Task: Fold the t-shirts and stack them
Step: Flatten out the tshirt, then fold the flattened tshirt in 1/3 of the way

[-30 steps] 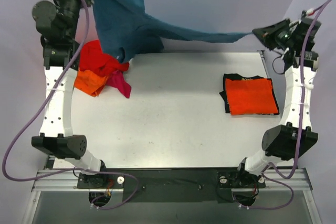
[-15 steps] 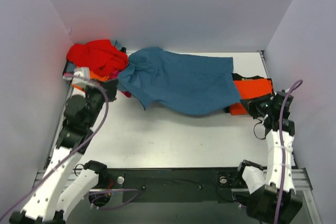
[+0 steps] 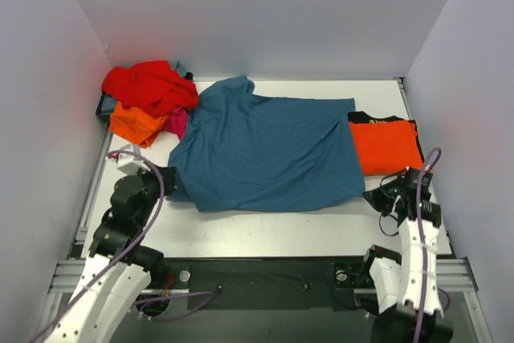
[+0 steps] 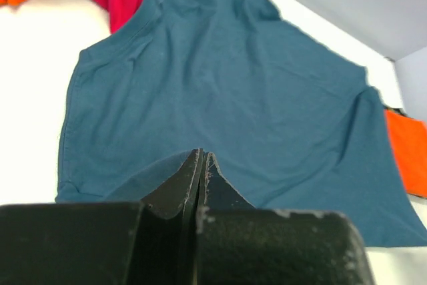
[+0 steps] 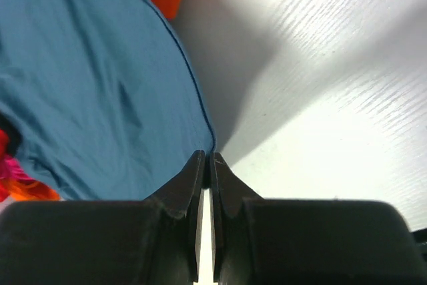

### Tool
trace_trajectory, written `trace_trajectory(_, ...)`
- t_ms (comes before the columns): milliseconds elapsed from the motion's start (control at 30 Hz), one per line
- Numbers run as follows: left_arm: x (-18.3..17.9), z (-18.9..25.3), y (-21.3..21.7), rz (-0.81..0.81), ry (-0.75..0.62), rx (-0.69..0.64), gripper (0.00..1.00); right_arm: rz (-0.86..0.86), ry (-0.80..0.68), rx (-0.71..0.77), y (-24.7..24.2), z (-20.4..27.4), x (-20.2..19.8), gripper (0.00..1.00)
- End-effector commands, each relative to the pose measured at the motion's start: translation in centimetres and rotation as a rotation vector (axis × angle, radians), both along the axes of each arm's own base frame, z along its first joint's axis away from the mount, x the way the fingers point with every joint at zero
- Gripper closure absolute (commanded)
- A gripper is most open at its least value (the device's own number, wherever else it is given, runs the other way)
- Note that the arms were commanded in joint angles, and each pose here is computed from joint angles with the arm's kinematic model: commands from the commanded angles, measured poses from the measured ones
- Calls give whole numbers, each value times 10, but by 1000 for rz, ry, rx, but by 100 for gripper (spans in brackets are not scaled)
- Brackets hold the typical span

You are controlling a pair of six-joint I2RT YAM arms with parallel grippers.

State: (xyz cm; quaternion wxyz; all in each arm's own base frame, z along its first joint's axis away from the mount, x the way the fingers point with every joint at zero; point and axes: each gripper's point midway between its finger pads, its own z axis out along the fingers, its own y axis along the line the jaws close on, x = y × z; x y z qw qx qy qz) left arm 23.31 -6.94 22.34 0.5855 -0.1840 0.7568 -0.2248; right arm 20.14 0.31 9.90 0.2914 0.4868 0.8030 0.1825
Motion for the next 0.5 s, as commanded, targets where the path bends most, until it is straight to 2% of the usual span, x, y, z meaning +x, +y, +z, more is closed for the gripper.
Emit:
trace_trajectory(0, 38, 16, -5, 42, -41, -10, 100, 76, 74, -66, -6, -4, 24, 100)
trace_trajectory(100, 66, 17, -12, 53, -34, 4, 100, 109, 134, -114, -5, -4, 47, 100)
trace_trajectory(267, 99, 24, -15, 90, -51, 23, 100, 141, 102, -133, 8, 9, 84, 100)
trace_trajectory(467, 139, 39, -19, 117, -66, 68, 100, 108, 119, -173, -3, 16, 117, 100)
